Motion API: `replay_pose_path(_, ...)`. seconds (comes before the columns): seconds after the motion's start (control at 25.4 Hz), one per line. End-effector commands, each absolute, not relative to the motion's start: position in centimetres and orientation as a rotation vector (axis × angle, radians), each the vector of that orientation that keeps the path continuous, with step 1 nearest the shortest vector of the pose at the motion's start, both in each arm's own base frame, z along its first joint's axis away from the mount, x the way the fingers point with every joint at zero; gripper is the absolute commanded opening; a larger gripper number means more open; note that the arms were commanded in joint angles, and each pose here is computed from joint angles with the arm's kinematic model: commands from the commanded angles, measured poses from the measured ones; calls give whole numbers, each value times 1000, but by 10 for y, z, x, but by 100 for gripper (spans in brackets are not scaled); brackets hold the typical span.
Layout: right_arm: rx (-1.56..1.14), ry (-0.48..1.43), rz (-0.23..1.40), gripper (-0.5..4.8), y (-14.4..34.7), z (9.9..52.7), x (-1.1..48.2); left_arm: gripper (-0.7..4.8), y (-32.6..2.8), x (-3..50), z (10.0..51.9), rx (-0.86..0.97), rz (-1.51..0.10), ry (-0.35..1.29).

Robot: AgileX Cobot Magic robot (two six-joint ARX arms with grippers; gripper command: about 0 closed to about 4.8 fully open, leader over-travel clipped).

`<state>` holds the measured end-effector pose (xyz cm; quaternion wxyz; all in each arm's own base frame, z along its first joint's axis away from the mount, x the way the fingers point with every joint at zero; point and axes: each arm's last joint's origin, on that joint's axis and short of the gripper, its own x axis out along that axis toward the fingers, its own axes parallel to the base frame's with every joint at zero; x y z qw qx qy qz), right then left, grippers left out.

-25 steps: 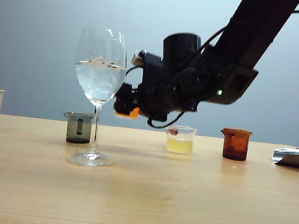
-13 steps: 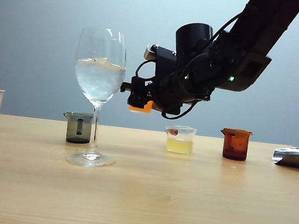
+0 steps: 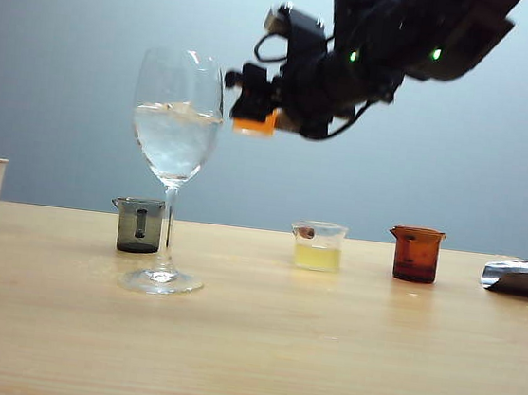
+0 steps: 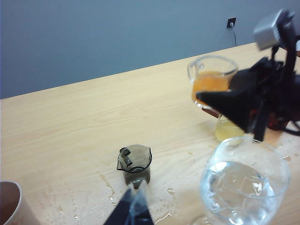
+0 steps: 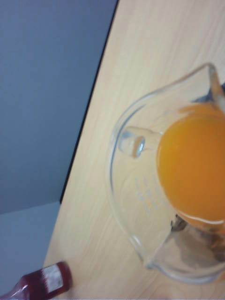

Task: Pick up the second measuring cup from the left, pour the orange juice inside into the goblet, and finally put the measuring cup back in its original place.

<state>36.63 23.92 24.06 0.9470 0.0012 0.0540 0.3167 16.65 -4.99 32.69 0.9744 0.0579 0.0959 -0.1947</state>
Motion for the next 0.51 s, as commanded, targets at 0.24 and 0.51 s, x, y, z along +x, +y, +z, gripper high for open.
replay_pose_path(0.24, -35, 83, 801, 156, 227, 295, 339, -5, -50, 166, 328, 108, -418, 191)
replay_pose_path(0.51, -186, 124, 860, 156, 217, 311, 321, -5, -53, 162, 321, 73, -538, 273)
